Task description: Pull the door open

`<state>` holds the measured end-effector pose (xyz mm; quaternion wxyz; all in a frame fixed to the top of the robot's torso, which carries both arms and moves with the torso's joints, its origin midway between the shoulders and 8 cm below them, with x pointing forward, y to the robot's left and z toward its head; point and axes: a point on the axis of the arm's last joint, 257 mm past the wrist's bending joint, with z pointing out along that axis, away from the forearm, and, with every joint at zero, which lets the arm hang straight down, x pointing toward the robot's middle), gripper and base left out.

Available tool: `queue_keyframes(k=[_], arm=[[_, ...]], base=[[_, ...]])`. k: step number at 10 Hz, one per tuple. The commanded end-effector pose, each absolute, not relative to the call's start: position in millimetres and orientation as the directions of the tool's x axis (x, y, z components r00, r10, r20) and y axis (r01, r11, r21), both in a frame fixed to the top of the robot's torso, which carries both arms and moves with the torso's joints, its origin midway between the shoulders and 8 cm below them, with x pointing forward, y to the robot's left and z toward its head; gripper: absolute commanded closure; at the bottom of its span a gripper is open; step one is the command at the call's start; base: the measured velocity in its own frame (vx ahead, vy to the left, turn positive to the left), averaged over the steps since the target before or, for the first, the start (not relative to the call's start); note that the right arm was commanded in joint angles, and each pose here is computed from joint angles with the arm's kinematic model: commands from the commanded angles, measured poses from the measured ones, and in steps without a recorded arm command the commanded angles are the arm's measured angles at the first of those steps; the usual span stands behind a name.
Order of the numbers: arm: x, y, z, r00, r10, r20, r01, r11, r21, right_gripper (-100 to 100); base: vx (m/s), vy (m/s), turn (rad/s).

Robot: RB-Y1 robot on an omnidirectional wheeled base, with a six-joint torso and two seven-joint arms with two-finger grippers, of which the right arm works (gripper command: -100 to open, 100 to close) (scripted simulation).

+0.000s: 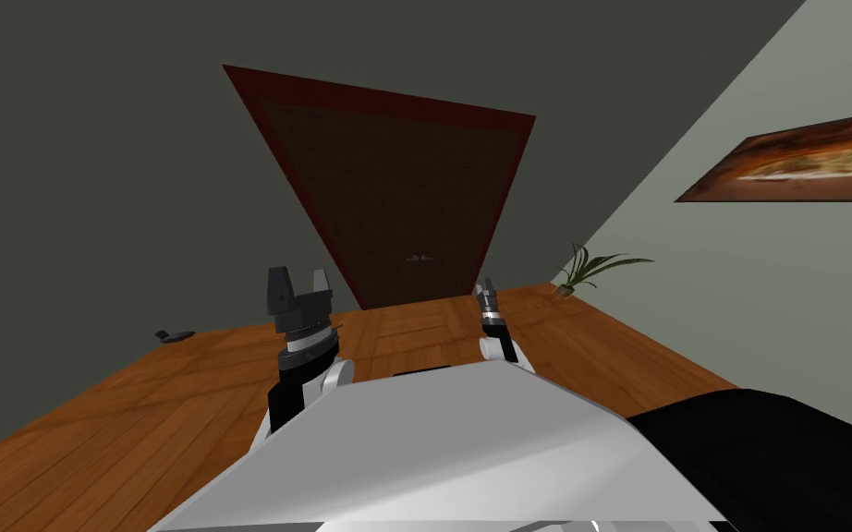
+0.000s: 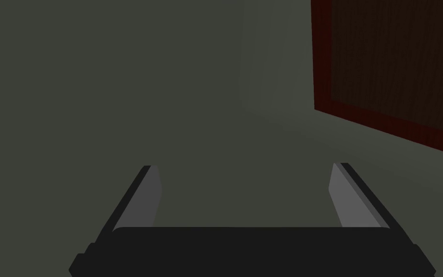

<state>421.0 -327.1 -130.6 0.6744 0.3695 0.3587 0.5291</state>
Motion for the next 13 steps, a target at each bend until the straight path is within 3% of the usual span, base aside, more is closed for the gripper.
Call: queue_keyframes(k=[1, 13], arm=[[426, -328, -142, 0.181, 0.979, -0.089, -0.433, 0.161, 0.887, -100], [452, -349, -221, 0.184, 0.981, -0.063, -0.319, 0.12, 0.94, -100]], base=[[0.1, 0.007, 0.07], [0.094, 0.011, 0.073]])
